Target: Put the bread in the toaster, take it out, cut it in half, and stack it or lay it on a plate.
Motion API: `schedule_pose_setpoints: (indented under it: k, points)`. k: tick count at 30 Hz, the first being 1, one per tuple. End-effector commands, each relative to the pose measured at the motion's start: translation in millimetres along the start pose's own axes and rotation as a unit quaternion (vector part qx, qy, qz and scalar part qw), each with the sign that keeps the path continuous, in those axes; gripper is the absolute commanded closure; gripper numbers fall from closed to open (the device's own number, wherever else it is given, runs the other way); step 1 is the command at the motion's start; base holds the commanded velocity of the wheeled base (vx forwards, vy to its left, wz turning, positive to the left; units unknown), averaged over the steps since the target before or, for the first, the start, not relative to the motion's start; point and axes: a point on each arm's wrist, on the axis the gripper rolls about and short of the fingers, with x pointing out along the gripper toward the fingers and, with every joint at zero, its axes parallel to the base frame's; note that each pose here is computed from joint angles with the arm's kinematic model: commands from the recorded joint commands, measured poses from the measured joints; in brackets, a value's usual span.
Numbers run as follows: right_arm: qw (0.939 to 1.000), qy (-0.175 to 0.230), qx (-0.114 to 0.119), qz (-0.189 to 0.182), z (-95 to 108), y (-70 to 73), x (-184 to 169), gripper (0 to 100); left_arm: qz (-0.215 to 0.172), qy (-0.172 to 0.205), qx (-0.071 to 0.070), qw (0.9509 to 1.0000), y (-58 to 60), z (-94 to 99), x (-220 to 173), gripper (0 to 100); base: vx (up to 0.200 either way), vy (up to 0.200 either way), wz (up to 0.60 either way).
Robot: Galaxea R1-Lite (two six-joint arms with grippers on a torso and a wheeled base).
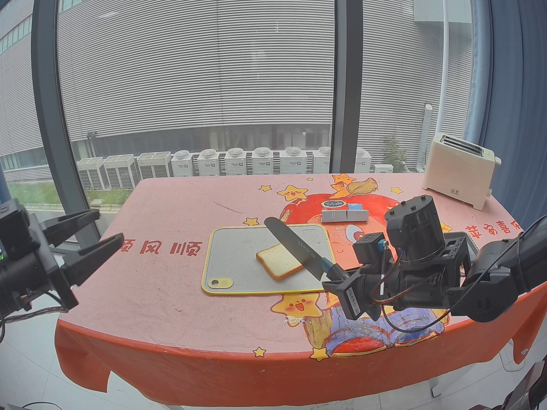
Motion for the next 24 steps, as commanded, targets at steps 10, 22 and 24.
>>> schedule_pose_setpoints:
  k: [10,22,24]
  points:
    - [1.0,0.001,-0.001,0.001,4.8,1.3,12.5,100,-0.103,-0.011,-0.001,0.9947,26.9,4.5,119.2,100,0.0,0.0,0.0]
    - [0.9995,0.03,0.002,0.003,7.1,1.7,9.2,100,-0.148,-0.004,-0.021,0.9887,14.7,-36.6,192.4,100,0.0,0.0,0.0]
    - [0.9996,0.028,0.002,0.002,9.0,1.3,10.0,100,-0.158,-0.006,-0.029,0.9871,8.8,-36.1,195.6,100,0.0,0.0,0.0]
